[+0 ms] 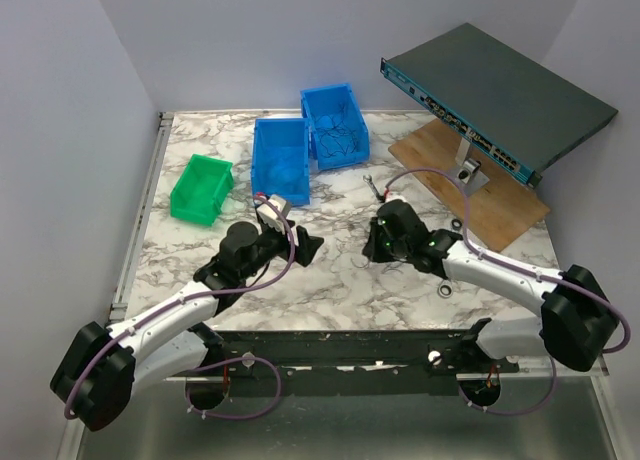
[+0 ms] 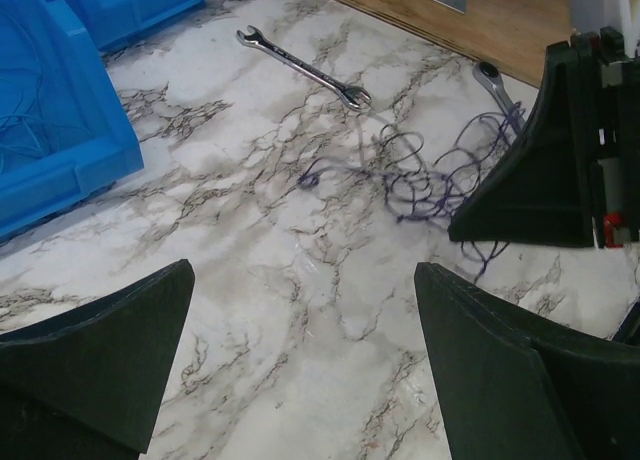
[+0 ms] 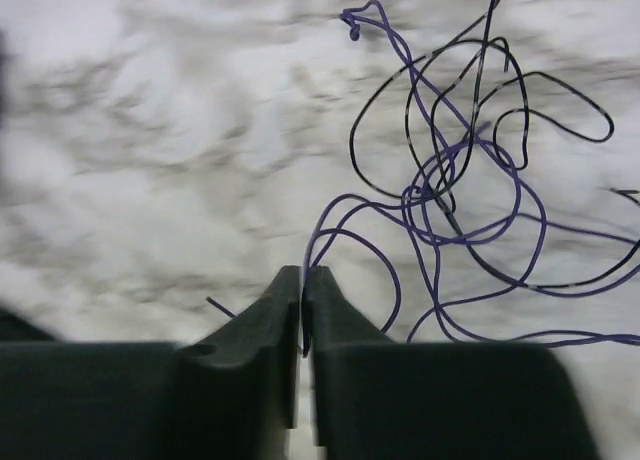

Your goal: Untangle the cables

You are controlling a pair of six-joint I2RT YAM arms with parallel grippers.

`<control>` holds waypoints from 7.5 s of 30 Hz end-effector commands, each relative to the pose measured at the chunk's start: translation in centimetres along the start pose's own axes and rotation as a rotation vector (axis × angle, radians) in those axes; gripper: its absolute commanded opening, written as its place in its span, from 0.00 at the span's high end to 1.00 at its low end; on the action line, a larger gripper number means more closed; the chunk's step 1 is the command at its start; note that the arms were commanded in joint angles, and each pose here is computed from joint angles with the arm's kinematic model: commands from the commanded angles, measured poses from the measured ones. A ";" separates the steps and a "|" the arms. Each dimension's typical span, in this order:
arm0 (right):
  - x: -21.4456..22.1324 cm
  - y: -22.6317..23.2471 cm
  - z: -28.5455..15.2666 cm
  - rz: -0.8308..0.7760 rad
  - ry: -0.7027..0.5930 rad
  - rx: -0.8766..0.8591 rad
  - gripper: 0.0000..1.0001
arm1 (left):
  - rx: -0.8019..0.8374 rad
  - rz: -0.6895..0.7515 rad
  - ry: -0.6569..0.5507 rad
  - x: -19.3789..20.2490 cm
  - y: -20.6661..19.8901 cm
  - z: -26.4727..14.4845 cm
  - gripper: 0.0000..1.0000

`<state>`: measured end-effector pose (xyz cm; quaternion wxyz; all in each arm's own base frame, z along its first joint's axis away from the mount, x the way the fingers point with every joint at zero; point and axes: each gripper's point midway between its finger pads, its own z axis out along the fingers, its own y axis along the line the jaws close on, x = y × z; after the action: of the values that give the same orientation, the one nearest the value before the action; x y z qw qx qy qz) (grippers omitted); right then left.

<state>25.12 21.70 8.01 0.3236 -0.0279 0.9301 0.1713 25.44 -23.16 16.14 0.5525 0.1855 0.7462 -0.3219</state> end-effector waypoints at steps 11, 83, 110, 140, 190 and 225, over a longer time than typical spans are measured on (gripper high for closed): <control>-2.3 4.7 -1.8 -0.094 -0.160 -0.110 0.09 | 0.018 -0.015 0.122 1.9 -0.2 1.7 0.05; -12.3 -3.4 -17.7 0.142 -0.666 0.081 0.99 | -0.262 -0.055 -0.110 -1.4 4.7 -2.8 0.73; -18.1 7.5 -22.4 0.111 -0.642 -0.337 0.99 | 0.243 0.091 0.376 6.1 -6.2 6.7 0.16; -7.3 -1.1 -11.8 -0.013 -0.400 -0.009 0.03 | -0.090 -0.283 0.233 3.6 5.6 3.2 1.00; -4.5 -19.4 -9.7 0.680 -0.667 0.668 0.99 | -0.695 -0.391 -0.164 0.9 14.3 -6.2 1.00; -9.8 -20.2 -31.8 0.768 -1.203 0.636 0.99 | -0.796 -0.450 -0.145 1.8 15.8 -7.3 1.00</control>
<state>15.77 -9.99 30.40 0.6706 0.5485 0.4992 -0.0177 28.76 -5.90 9.39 0.5260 -0.2567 0.8035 -0.1090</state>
